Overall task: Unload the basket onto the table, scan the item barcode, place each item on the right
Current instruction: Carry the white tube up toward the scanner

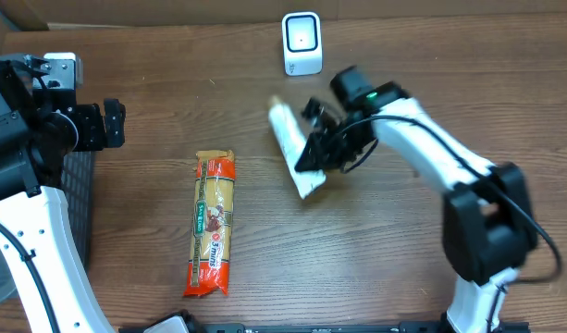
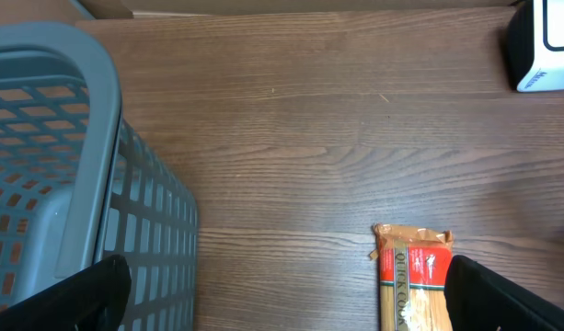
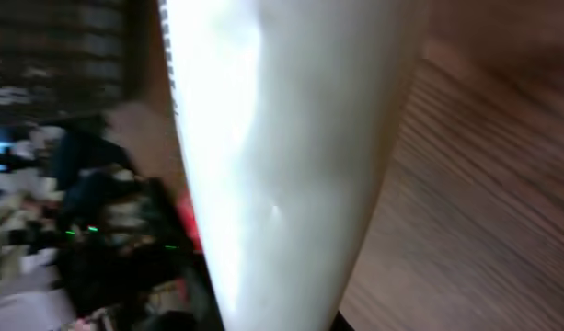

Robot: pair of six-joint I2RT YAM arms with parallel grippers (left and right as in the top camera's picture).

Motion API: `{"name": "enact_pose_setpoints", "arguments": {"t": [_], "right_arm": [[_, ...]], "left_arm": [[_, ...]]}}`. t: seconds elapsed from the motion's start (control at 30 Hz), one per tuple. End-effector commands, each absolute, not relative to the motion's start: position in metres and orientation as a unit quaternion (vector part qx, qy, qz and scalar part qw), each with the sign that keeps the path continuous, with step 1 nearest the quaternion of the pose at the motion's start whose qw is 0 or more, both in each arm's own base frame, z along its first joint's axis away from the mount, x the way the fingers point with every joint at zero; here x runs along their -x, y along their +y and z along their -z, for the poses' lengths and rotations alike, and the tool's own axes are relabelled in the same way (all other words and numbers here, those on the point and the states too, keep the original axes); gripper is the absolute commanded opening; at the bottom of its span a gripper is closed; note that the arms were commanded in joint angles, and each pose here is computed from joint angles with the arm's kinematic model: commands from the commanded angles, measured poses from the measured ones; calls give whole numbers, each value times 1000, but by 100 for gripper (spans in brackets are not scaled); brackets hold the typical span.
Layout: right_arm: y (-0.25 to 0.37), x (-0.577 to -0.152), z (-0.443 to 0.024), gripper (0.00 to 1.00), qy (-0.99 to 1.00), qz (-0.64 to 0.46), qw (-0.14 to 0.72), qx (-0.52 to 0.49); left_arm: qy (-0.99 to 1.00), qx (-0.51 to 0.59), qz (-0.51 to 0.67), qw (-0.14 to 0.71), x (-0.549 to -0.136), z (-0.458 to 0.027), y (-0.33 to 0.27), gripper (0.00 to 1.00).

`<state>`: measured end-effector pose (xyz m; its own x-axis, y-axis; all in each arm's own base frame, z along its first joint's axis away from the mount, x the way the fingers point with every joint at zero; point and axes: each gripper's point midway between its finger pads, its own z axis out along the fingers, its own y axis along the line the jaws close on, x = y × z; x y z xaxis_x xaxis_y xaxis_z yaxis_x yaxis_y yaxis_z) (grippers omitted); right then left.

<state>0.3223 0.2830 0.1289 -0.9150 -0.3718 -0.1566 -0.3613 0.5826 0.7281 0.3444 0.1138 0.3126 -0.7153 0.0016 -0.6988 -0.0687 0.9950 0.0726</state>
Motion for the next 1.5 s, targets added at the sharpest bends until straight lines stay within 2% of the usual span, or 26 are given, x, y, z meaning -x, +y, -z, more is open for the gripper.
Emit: {"name": "enact_pose_setpoints", "arguments": {"t": [0.0,0.13,0.23,0.57,0.67,0.8,0.9,1.07,1.17,1.47], "right_arm": [[283,-320,-243,4,-795,558,-58,-230],[265,-321,-292,4,-708,667,-59,-225],[255,-323,-313,4,-662,708,-69,-236],[253,-331,-312,4,-674,700,-70,-224],[254,-357,-280,4,-762,618,-86,-170],[240,-395,-234,3,-883,432,-149,-106],[224,-417,-233,3,-926,302,-208,-87],[205,-456,-265,3,-938,134,-307,-90],[200,-481,-270,3,-932,65,-339,-108],[198,-567,-229,3,-891,-69,-414,-173]], "left_arm": [[922,7,-49,384,-346,-318,113,100],[922,7,-49,384,-346,-318,113,100],[922,7,-49,384,-346,-318,113,100],[922,7,-49,384,-346,-318,113,100],[922,7,-49,384,-346,-318,113,100],[922,7,-49,384,-346,-318,113,100],[922,7,-49,384,-346,-318,113,100],[922,7,-49,384,-346,-318,113,100],[922,7,-49,384,-346,-318,113,100],[922,7,-49,384,-346,-318,113,100]]}}
